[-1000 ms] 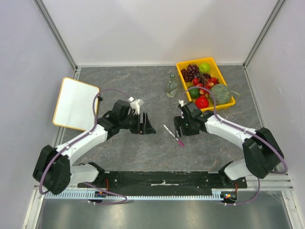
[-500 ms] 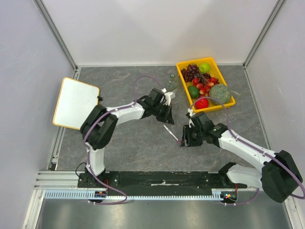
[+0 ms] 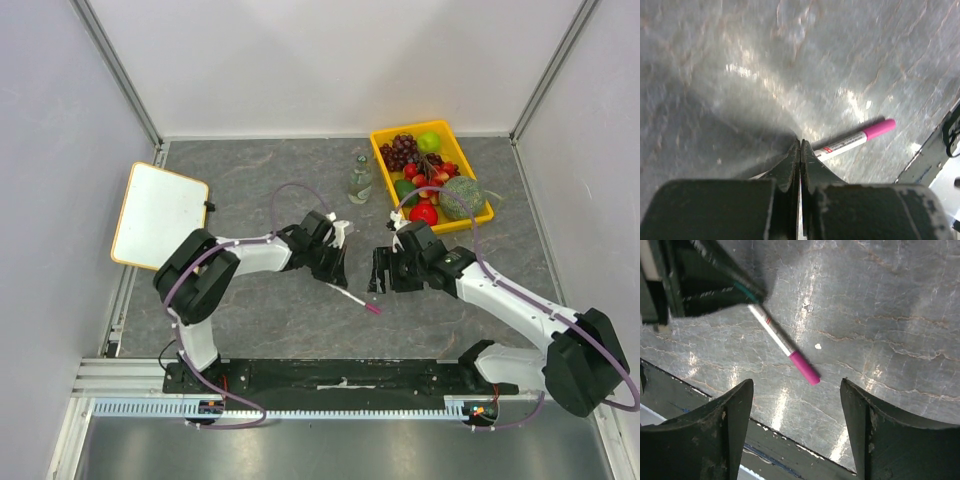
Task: Write a sentence on the whiteboard
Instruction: Adjust the whiteboard marker at the center of the board.
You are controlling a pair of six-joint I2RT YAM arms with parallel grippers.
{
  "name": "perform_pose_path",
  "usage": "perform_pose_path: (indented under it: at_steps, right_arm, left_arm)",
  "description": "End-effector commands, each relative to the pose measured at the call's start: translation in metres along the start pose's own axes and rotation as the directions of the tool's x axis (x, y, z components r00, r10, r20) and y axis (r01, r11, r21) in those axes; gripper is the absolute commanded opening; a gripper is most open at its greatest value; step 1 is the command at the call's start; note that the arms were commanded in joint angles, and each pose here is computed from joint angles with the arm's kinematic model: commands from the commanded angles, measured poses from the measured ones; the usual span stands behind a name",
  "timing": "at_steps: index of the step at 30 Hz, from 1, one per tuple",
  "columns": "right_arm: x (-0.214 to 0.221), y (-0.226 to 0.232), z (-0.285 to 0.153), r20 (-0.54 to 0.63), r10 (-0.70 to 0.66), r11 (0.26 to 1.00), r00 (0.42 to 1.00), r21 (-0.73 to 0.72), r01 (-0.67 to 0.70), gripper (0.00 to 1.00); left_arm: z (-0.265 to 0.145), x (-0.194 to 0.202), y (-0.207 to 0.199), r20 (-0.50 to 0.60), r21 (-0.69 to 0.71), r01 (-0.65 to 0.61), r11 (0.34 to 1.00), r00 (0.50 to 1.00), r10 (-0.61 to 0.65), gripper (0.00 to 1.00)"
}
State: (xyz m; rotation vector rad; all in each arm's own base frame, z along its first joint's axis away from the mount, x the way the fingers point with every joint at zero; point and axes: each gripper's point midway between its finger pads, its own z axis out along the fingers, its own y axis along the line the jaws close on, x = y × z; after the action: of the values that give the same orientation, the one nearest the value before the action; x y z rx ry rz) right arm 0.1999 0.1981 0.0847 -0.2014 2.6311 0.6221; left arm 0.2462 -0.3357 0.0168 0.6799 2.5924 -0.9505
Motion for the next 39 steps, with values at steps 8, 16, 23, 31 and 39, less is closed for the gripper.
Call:
perform_pose_path:
  at_steps: [8,16,23,31,39]
  right_arm:
    - [0.003,0.025,0.005,-0.032,0.003,0.989,0.999,-0.145,-0.008,0.80]
    - [0.054,0.045,0.014,-0.148,-0.085,0.962,0.985,-0.269,0.042,0.25]
    - [0.079,0.021,0.041,-0.236,-0.124,0.986,0.964,-0.141,0.092,0.00]
    - [0.037,-0.009,0.060,-0.133,-0.142,0.982,0.981,0.108,0.157,0.00]
    - [-0.011,0.008,0.081,-0.036,-0.162,0.977,0.986,0.137,0.165,0.00]
  left_arm:
    - [-0.011,0.066,0.000,-0.068,-0.108,0.093,0.990,0.993,-0.101,0.02]
    - [-0.030,0.071,0.029,-0.063,-0.290,0.046,0.956,0.996,-0.067,0.02]
    - [-0.026,0.084,0.029,-0.085,-0.260,0.057,0.964,0.993,-0.081,0.02]
    - [-0.029,0.100,0.014,-0.078,-0.171,0.108,0.979,0.989,-0.123,0.02]
    - [-0.030,0.109,-0.012,-0.053,-0.101,0.122,0.987,0.990,-0.128,0.02]
